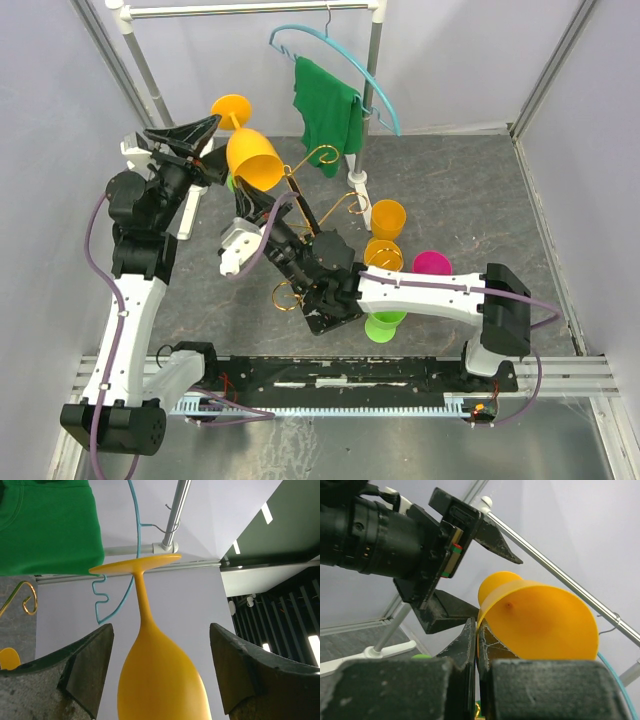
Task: Place the wine glass upside down on the wine glass rack
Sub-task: Turn the wine glass upside down at the wine rack.
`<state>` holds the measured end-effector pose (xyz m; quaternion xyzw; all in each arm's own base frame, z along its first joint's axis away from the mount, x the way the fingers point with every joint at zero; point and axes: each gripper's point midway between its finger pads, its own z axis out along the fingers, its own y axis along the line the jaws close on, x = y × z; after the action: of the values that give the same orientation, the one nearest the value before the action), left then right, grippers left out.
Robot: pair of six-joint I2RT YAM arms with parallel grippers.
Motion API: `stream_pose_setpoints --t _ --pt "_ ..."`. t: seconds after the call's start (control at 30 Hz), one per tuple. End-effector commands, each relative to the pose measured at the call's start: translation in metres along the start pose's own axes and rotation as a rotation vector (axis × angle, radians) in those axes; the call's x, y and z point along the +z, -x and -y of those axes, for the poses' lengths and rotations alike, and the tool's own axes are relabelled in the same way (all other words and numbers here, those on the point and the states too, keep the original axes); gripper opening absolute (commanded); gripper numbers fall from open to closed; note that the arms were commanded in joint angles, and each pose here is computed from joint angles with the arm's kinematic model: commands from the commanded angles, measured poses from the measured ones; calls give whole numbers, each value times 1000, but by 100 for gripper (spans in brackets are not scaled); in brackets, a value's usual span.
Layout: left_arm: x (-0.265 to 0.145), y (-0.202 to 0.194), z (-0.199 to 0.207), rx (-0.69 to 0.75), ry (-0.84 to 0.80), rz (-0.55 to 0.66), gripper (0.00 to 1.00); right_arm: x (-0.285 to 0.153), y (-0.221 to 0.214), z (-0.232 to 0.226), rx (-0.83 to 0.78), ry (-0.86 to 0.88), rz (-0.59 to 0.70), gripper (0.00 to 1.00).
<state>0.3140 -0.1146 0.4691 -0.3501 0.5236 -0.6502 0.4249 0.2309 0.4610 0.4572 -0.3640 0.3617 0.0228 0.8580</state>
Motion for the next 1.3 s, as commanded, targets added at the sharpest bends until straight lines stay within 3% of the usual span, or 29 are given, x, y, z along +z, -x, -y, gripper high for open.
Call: stream_pose_setpoints --t 0.0,0.4,0.93,1.1,1.27 --pt "-5 -6 13 15 -41 -16 82 3 35 14 93 -6 88 1" --pt "-6 -8 12 17 -48 -21 61 5 43 -6 100 21 97 1" --pt "-5 -9 11 23 -62 -32 4 3 35 -1 40 -16 36 1" --pt "-5 -7 13 47 -86 -19 3 -3 29 3 36 -10 -3 8" --pt "-2 -1 27 150 -144 19 3 -18 20 11 34 -2 -60 29"
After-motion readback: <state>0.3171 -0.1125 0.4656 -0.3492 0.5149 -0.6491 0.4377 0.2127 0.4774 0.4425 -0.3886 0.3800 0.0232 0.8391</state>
